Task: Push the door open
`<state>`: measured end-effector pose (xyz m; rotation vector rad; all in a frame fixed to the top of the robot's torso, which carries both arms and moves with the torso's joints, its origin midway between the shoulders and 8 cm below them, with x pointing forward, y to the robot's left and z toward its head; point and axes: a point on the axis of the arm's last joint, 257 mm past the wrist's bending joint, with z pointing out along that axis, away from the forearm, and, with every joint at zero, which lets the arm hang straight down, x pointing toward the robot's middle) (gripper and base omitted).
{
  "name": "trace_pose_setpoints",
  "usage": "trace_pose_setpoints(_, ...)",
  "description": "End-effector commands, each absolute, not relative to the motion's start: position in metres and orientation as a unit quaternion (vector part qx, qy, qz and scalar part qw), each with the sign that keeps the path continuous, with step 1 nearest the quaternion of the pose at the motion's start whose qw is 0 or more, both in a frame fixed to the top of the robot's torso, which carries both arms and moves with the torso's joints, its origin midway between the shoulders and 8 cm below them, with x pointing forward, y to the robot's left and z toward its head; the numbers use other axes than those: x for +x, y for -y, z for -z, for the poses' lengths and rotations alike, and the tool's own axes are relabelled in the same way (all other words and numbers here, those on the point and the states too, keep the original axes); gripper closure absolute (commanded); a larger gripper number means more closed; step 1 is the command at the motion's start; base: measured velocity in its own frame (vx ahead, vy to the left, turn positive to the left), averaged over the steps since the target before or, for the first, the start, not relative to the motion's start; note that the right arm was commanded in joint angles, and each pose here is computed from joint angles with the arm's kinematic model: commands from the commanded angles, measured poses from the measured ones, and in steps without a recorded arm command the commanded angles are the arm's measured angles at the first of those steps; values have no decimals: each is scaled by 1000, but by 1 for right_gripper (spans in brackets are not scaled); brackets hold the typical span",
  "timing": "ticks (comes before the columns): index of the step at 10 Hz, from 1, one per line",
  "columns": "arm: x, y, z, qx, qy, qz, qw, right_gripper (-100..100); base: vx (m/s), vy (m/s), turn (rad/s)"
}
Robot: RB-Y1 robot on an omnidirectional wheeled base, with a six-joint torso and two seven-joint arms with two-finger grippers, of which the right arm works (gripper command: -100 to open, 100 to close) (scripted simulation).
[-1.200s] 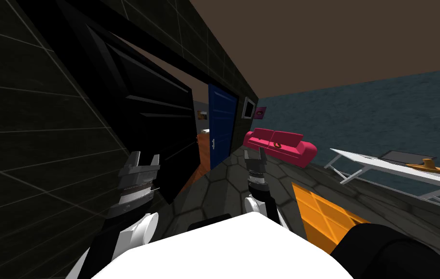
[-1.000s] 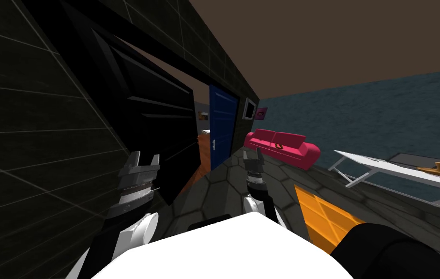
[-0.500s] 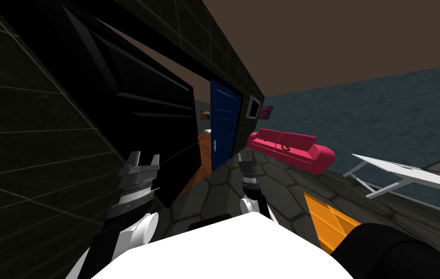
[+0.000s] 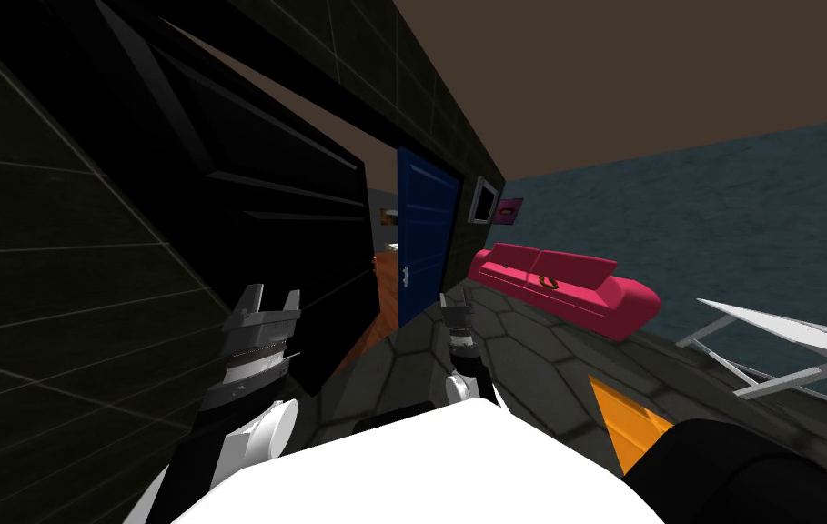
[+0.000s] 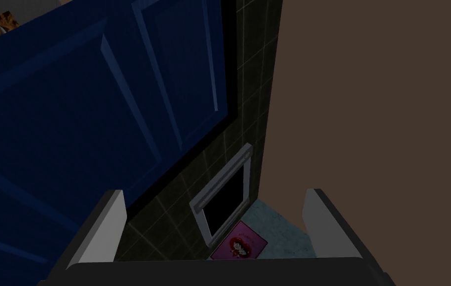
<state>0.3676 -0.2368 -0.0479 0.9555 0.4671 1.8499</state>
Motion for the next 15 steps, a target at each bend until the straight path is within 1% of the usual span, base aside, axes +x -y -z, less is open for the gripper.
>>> trace_pose_setpoints(1,373,232,59,404,-189,-768,459,-100,112,-65,80)
trace_pose_setpoints(6,387,214,96,440,-181,-788,390,-100,118,-64,79)
trace_pose_setpoints(11,397,198,130,473,-172,-799,328,-100,85,-59,70)
trace_pose_setpoints(12,400,191,143,486,-167,-802,304,-100,107,-84,125)
trace_pose_setpoints(15,404,180,164,506,-160,-804,267,-100,115,-65,71)
